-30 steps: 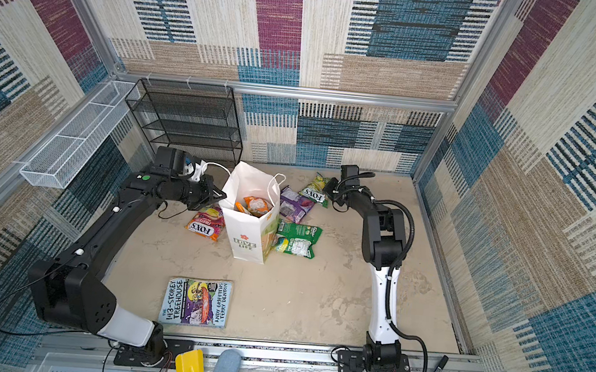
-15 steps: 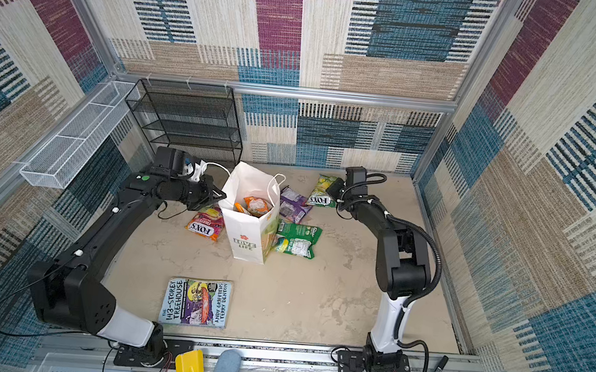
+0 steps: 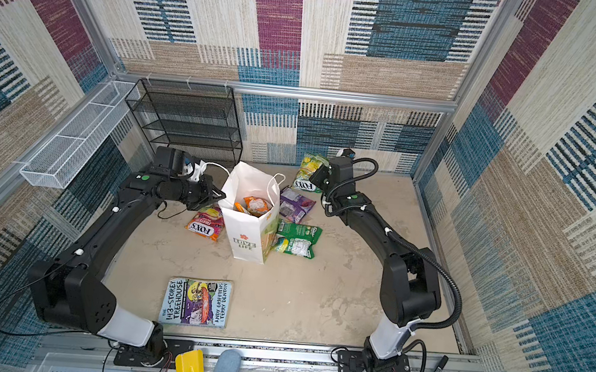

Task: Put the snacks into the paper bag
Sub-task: 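Grasp the green Spring Tea packet with the right gripper and lift it, then carry the green packet over the bag and drop it in with the right gripper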

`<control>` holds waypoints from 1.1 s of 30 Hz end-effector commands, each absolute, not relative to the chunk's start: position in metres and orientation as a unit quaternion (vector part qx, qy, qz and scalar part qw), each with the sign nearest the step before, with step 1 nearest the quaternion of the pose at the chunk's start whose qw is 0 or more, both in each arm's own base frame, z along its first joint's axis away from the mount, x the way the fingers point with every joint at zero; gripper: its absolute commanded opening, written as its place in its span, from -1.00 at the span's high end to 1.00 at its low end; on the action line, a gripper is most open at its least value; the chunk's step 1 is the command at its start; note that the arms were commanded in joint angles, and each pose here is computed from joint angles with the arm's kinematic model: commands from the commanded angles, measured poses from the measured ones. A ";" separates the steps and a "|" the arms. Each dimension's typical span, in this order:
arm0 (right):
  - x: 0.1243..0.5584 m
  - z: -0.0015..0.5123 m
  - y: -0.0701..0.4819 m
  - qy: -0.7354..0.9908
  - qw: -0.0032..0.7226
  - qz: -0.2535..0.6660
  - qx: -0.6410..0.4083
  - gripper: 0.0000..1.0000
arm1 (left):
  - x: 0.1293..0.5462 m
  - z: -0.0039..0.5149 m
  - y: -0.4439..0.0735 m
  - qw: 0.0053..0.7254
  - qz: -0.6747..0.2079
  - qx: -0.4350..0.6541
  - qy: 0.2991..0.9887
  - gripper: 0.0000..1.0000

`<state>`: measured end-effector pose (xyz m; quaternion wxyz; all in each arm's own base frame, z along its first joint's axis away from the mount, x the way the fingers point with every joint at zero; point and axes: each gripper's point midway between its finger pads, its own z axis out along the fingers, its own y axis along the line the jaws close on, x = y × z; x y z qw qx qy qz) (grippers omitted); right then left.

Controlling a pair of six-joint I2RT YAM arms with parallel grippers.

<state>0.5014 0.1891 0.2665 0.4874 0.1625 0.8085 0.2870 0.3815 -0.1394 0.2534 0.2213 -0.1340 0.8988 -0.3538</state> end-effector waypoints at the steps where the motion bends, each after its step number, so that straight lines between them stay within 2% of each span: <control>1: 0.499 0.311 0.196 0.769 0.555 0.282 0.148 1.00 | 0.381 0.252 -0.139 0.216 -0.353 -0.140 0.899 1.00; 12: 0.461 0.375 0.235 0.722 0.623 0.286 0.091 1.00 | 0.382 0.251 -0.136 0.219 -0.346 -0.141 0.901 1.00; 22: 0.381 0.472 0.265 0.628 0.699 0.343 0.025 0.99 | 0.380 0.257 -0.136 0.228 -0.347 -0.137 0.899 1.00; 28: 0.354 0.485 0.293 0.623 0.693 0.362 -0.016 0.95 | 0.380 0.257 -0.136 0.227 -0.349 -0.136 0.899 1.00; 33: 0.358 0.466 0.313 0.656 0.665 0.358 -0.017 0.94 | 0.380 0.258 -0.136 0.229 -0.348 -0.136 0.899 1.00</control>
